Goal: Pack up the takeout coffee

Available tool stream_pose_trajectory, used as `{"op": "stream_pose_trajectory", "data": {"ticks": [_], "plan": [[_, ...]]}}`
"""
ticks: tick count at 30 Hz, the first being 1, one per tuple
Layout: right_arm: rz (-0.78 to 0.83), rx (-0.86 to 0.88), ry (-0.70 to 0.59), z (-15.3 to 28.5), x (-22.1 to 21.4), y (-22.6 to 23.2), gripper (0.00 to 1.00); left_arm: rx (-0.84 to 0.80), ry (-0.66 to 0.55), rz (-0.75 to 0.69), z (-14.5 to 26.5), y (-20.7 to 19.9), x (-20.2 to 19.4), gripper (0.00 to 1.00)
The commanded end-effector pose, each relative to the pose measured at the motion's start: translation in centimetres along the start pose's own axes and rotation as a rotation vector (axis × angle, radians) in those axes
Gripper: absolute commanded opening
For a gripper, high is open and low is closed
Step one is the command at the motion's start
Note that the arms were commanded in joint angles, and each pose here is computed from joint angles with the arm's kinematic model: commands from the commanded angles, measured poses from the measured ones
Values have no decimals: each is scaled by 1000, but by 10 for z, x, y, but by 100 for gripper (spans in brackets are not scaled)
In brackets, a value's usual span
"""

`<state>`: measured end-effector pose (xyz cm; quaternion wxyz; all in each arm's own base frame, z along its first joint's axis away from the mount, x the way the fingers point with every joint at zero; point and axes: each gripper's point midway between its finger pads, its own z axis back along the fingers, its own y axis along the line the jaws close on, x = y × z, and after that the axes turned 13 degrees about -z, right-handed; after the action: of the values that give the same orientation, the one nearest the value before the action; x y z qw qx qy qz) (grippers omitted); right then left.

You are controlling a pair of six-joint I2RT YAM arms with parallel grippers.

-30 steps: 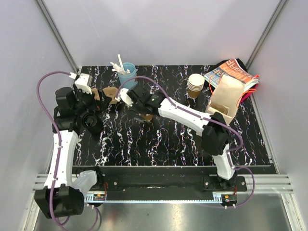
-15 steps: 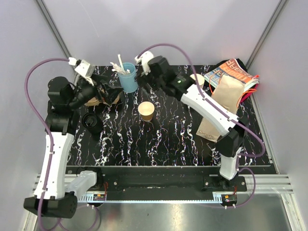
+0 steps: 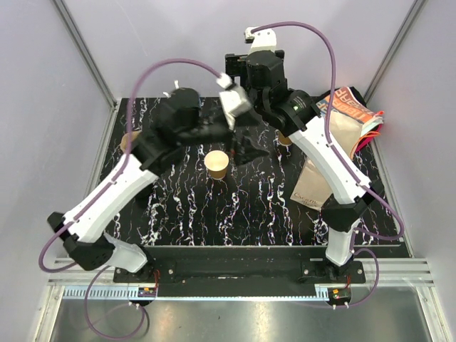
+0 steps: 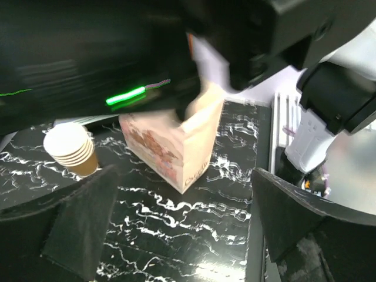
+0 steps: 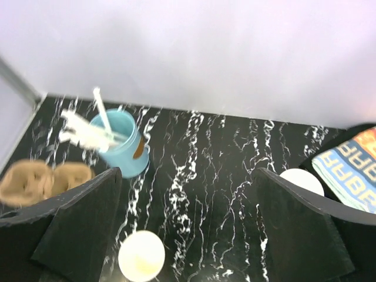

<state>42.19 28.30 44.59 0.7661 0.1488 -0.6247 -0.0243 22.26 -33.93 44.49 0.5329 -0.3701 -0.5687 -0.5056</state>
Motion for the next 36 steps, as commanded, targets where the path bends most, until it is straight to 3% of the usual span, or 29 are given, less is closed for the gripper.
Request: {"op": "stream_pose_trajectory", "data": {"ticks": [1,8,13,17,29,36], "plan": [[-186,-154,-147,8,41,-29,100,-1,85,-178,-25,-10,-2,99],[-316,-194,-119,1,29,-32,100,-125,62,-203,-60,-43,13,99],[-221,-25,-36,-9,16,0,100,-212,28,-176,-73,-60,22,99],[-289,1,-17,-8,13,9,100,-255,9,-166,-85,-69,27,99],[-429,35,-240,24,95,8,100,-318,-96,-259,-92,-88,67,99],[-575,-145,-491,59,156,-39,100,-336,-81,-308,-76,-92,68,99]]}}
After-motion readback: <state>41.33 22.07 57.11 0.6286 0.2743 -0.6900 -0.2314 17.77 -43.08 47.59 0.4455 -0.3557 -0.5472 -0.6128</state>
